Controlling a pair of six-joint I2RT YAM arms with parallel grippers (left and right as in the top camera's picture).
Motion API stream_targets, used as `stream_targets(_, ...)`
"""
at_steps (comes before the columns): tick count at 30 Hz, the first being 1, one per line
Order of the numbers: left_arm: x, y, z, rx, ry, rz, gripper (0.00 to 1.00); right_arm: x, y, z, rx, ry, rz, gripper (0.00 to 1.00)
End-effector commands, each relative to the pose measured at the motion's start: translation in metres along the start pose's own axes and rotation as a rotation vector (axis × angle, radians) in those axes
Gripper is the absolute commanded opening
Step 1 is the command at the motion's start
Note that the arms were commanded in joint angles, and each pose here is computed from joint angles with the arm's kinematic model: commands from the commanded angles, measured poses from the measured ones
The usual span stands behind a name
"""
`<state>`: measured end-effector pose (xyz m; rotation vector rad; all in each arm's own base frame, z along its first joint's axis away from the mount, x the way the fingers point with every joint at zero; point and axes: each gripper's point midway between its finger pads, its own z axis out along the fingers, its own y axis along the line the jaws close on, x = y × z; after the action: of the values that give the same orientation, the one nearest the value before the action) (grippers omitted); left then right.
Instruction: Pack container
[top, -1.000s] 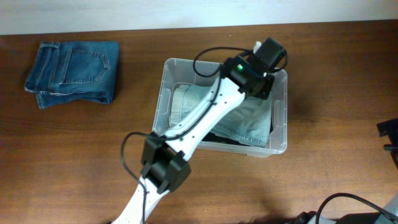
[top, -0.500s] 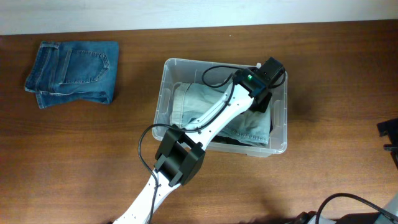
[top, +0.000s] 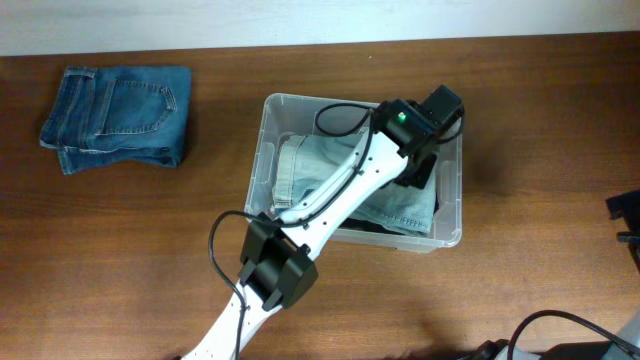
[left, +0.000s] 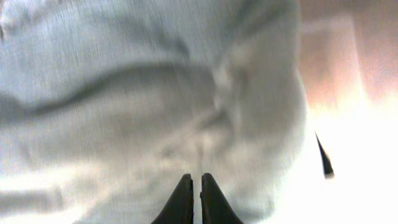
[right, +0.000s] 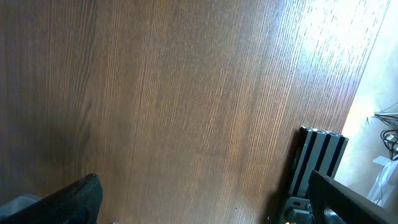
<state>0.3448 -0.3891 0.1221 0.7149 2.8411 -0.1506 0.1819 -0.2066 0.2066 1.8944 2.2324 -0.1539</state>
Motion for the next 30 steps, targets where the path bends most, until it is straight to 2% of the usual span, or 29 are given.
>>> stream_targets(1, 0.01, -0.021, -0.014, 0.064, 0.017, 0.015, 0.07, 0.0, -0.002, 0.001, 0.007, 0.0, 0.011, 0.98)
stream_targets(11, 0.027, -0.053, 0.027, 0.082, 0.044, 0.071, 0.07, 0.0, -0.002, 0.001, 0.007, 0.0, 0.011, 0.99)
stream_targets(18, 0.031, -0.045, 0.057, 0.055, 0.049, 0.051, 0.07, 0.0, -0.002, 0.001, 0.007, 0.0, 0.011, 0.98)
stream_targets(22, 0.012, -0.035, 0.038, 0.053, -0.012, 0.062, 0.07, 0.0, -0.002, 0.001, 0.007, 0.0, 0.011, 0.98)
stream_targets(28, -0.023, -0.004, -0.027, 0.007, -0.152, 0.017, 0.09, 0.0, -0.002, 0.001, 0.007, 0.0, 0.011, 0.98)
stream_targets(30, -0.033, 0.019, -0.051, -0.051, -0.202, -0.014, 0.15, 0.0, -0.002, 0.001, 0.007, 0.0, 0.011, 0.98)
